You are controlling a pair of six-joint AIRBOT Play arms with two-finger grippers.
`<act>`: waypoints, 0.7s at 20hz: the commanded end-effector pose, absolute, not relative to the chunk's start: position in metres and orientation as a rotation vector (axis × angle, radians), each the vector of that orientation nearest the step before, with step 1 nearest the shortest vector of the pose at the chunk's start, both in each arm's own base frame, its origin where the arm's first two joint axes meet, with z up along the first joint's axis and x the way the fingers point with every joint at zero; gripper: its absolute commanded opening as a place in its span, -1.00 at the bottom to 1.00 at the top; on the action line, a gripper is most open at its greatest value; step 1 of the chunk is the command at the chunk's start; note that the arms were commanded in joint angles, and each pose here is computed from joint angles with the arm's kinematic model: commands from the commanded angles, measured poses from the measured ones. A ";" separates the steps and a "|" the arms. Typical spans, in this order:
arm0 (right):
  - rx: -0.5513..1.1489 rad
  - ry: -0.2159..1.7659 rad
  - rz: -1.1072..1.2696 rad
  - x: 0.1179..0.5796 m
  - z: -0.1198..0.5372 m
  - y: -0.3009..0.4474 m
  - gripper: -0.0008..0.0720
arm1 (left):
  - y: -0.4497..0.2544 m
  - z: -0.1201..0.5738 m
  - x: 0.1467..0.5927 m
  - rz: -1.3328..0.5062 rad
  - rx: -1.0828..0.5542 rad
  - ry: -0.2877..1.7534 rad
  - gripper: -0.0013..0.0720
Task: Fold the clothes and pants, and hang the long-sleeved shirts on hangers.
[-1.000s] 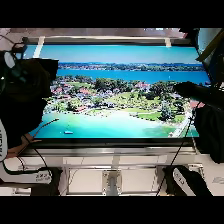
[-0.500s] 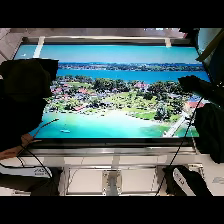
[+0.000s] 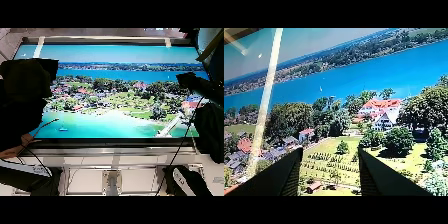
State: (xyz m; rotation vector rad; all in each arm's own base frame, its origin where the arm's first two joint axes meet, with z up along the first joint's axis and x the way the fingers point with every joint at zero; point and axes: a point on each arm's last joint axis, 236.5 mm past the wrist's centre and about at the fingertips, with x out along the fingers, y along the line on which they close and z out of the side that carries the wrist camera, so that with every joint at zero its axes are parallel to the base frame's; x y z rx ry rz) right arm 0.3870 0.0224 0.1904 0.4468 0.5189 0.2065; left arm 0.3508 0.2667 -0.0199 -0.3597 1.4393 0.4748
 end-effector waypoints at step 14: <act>-0.139 0.698 0.056 0.286 0.306 -0.026 0.15 | -0.158 0.214 0.368 -0.740 -0.171 0.940 -0.93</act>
